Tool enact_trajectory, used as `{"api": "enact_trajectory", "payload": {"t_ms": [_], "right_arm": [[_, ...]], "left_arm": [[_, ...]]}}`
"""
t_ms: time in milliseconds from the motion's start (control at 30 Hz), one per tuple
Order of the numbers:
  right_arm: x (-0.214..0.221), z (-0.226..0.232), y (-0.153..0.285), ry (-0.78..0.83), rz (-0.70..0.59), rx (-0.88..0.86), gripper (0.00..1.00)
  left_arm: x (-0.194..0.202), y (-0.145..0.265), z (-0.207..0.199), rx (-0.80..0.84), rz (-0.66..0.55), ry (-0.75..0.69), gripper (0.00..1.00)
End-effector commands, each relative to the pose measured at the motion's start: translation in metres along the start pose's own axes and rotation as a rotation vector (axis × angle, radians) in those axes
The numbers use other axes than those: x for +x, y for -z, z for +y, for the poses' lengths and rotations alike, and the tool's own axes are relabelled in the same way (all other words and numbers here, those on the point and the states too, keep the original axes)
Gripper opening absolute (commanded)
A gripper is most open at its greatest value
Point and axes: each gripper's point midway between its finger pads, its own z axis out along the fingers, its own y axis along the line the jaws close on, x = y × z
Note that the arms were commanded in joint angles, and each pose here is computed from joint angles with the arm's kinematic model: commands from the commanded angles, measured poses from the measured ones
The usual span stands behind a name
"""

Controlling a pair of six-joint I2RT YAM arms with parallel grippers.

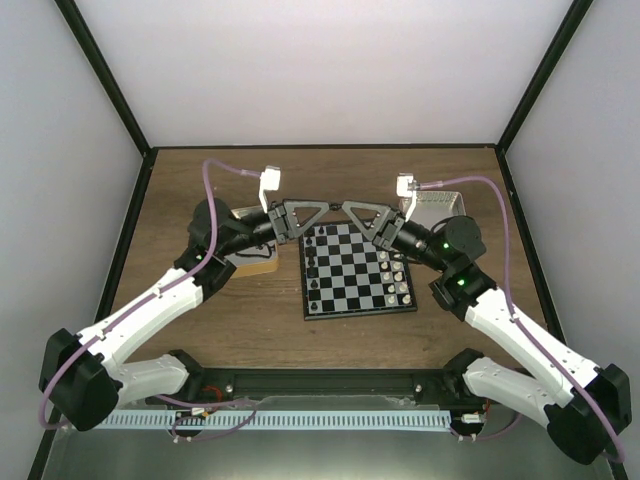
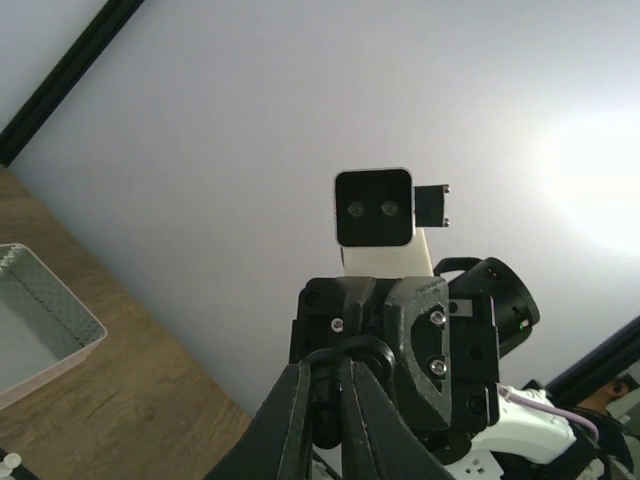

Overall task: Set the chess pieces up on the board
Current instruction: Pick up the chess piece from the storage box.

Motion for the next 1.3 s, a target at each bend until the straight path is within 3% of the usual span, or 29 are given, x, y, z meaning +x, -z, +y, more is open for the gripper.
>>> {"api": "enact_trajectory", "payload": {"t_ms": [0,167,267,400,633,967,1267], "right_arm": [[0.000,-0.010,0.003,0.011,-0.012,0.054,0.01],[0.005,-0.051,0.011,0.053,0.000,0.267,0.01],[0.023,-0.093,0.018,0.088,0.080,0.441,0.01],[0.061,-0.154,0.032,0.110,0.224,0.692,0.01],[0.126,-0.209,0.038,0.172,0.436,0.914,0.01],[0.139,-0.270,0.001,0.312,0.525,1.024,0.01],[0.156,-0.304,-0.015,0.314,0.578,1.063,0.01]], "left_arm": [[-0.006,0.004,0.004,-0.063,-0.037,-0.084,0.04],[-0.008,0.028,0.067,-0.464,-0.027,-0.198,0.04],[-0.017,0.057,0.101,-0.729,-0.038,-0.281,0.04],[-0.026,0.082,0.121,-0.925,-0.032,-0.364,0.04],[-0.021,0.088,0.132,-0.972,-0.004,-0.390,0.04],[-0.016,0.092,0.138,-0.985,0.016,-0.422,0.04],[-0.009,0.093,0.139,-0.963,0.021,-0.427,0.04]]}}
